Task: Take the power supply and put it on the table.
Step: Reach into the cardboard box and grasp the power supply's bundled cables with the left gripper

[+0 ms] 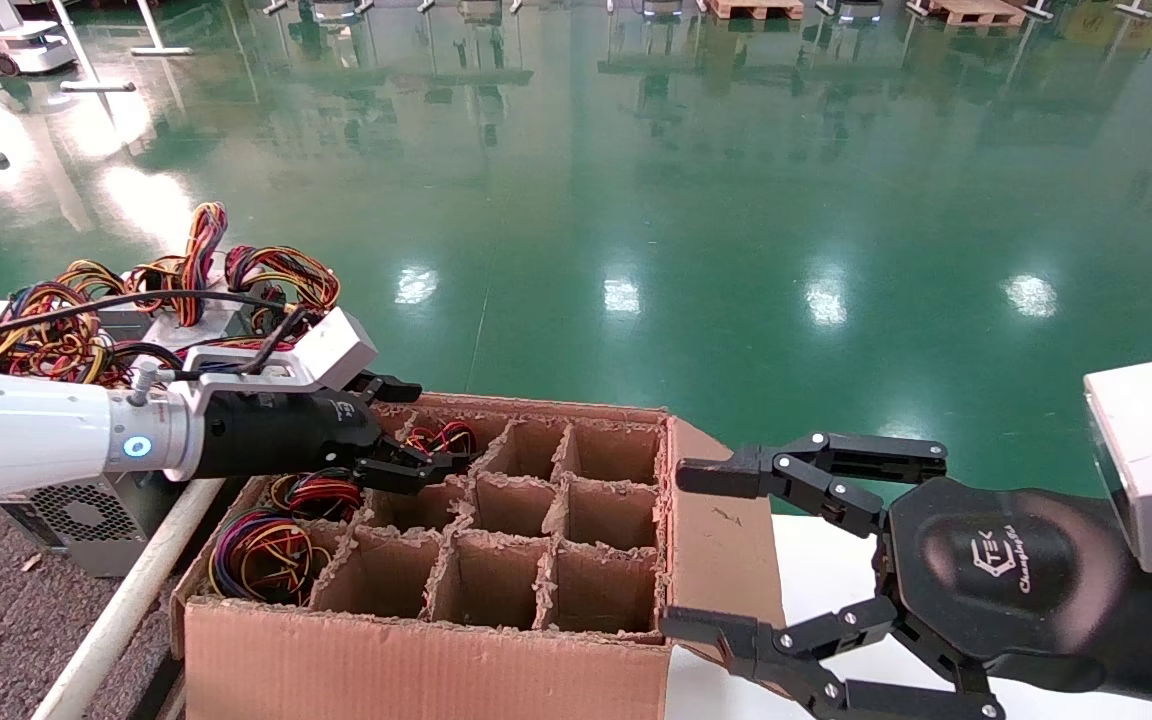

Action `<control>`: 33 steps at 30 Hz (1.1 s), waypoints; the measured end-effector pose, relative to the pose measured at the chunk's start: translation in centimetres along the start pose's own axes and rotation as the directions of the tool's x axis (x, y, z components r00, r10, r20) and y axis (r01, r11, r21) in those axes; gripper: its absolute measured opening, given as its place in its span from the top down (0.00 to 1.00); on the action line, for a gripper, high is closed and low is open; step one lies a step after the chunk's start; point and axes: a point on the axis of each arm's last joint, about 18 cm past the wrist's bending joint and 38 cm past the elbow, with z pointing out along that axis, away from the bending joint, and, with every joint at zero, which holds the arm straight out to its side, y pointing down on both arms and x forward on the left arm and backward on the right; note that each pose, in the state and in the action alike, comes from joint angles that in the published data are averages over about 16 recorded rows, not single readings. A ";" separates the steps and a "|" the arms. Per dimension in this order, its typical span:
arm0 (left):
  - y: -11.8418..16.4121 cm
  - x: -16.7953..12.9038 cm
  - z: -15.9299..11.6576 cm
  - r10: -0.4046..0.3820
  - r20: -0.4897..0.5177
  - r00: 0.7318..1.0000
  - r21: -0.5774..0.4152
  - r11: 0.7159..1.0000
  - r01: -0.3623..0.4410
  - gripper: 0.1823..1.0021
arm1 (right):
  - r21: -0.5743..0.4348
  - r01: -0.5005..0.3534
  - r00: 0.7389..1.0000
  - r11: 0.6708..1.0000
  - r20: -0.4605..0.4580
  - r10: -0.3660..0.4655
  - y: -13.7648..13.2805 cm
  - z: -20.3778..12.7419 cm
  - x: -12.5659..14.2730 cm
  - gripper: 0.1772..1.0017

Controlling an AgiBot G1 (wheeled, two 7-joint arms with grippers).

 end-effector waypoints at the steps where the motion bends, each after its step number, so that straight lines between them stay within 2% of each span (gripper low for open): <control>1: 0.1 0.0 0.1 -0.003 0.005 1.000 -0.002 1.000 0.003 0.01 | 0.000 0.000 1.000 1.000 0.000 0.000 0.0 0.0 0.0 0.50; 7: 0.8 -0.1 0.7 -0.018 0.027 0.999 -0.008 1.000 0.018 0.04 | 0.000 0.000 1.000 1.000 0.000 0.000 0.0 0.0 0.0 0.33; 12: 1.1 0.0 1.0 -0.024 0.033 0.999 -0.009 1.000 0.025 0.10 | 0.000 0.000 1.000 1.000 0.000 0.000 0.0 0.0 0.0 0.20; 18: 1.5 0.2 1.2 -0.027 0.029 0.999 -0.012 1.000 0.027 0.21 | 0.000 0.000 1.000 1.000 0.000 0.000 0.0 0.0 0.0 0.09; 24: 1.9 0.4 1.2 -0.028 0.025 0.999 -0.019 0.999 0.029 0.35 | 0.000 0.000 1.000 1.000 0.000 0.000 0.0 0.0 0.0 0.03; 33: 2.7 0.6 1.2 -0.039 0.021 0.999 -0.031 0.999 0.040 0.60 | 0.000 0.000 1.000 1.000 0.000 0.000 0.0 0.0 0.0 0.00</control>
